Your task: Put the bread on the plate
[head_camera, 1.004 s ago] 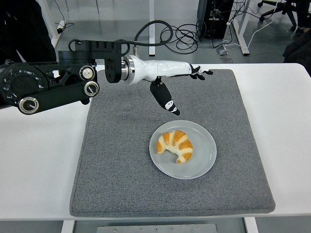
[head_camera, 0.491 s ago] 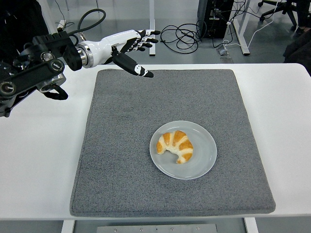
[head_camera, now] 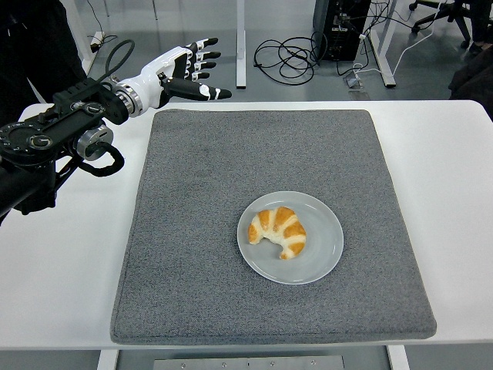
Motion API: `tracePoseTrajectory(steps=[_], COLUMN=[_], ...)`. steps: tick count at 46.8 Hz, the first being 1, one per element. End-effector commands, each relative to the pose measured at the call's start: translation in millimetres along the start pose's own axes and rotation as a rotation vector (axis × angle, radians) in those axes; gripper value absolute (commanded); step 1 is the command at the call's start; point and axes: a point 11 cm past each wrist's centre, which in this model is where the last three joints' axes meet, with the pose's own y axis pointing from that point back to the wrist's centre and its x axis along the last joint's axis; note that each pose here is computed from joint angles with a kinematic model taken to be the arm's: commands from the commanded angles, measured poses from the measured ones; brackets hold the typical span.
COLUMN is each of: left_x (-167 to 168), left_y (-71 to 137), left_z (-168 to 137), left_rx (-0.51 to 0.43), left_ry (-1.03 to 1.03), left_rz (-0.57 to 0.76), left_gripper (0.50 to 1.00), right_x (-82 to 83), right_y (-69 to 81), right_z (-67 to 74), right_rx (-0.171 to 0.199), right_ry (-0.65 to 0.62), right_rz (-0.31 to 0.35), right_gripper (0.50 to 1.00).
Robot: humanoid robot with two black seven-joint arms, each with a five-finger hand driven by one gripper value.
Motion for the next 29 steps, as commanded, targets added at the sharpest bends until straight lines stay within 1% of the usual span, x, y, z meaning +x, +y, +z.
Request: tracePoseTrajectory(steps=[1,8,14,19,24,29], left_x=[1,-1,5,6,1,-8], left_y=[-4,-10,-10,-6,-6,-8], left_z=[-5,-11,-19,-33,-47,-52], left_rx=[-0.001,-0.027,-0.04,-0.042,-0.035,-0.035], left_ry=[0.033,0.136,0.272,0.383,0.46,0.492], left_rz=[0.015,0.04,0.081,0.107,0.129,0.126], left_gripper=[0.966,0.966,0.966,0.966,0.966,0.966], right_x=[0.2,0.1,0.1,-0.1,0.1,0.2], right_y=[0.5,0.9,1.2,1.2,1.2,1.0], right_z=[2.8,4.7,6.4,6.4,6.4,5.6], right_rx=[-0.005,-0.008,-0.011,-0.011,-0.011,-0.009], right_ry=[-0.001,0.001,0.001,0.0,0.001,0.001], right_rz=[0.001,0.001,0.002,0.0,0.002,0.002], right_gripper=[1.0,1.0,1.0,1.0,1.0,1.0])
